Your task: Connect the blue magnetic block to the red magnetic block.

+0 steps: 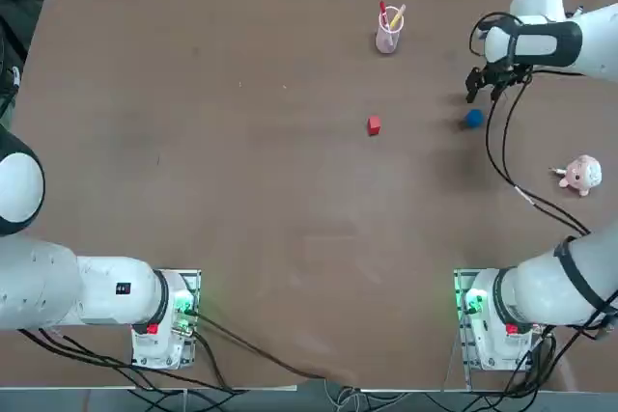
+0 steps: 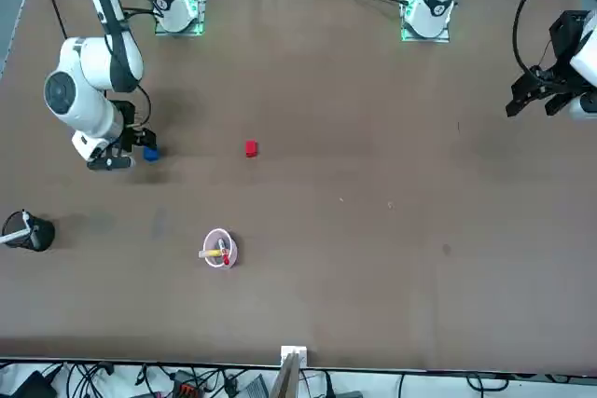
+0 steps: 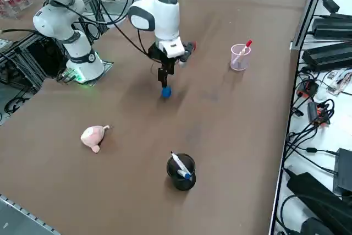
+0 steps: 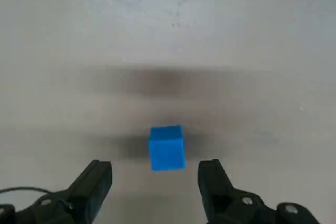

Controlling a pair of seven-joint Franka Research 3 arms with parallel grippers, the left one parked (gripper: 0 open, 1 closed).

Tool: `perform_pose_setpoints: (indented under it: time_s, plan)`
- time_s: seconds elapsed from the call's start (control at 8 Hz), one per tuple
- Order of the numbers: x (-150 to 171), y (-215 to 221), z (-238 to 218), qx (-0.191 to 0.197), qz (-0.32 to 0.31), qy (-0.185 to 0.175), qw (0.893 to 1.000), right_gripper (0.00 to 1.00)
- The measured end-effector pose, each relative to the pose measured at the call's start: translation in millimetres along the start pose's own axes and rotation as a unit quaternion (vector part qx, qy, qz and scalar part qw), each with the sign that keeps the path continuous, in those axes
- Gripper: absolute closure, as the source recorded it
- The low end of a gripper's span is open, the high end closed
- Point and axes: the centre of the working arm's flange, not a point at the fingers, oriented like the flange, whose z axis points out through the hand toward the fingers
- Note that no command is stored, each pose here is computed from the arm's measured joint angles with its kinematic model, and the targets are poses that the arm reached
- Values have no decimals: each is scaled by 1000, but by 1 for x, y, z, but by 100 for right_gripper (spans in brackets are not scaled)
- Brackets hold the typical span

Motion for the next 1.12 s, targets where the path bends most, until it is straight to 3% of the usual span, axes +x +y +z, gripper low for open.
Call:
perform_pose_setpoints:
  time_s: [0.75, 1.0, 1.12]
  plan:
    - [3, 4, 55, -2, 3, -25, 1000, 4]
    - [2, 5, 57, -2, 4, -27, 1000, 32]
    - [3, 5, 57, -2, 4, -27, 1000, 36]
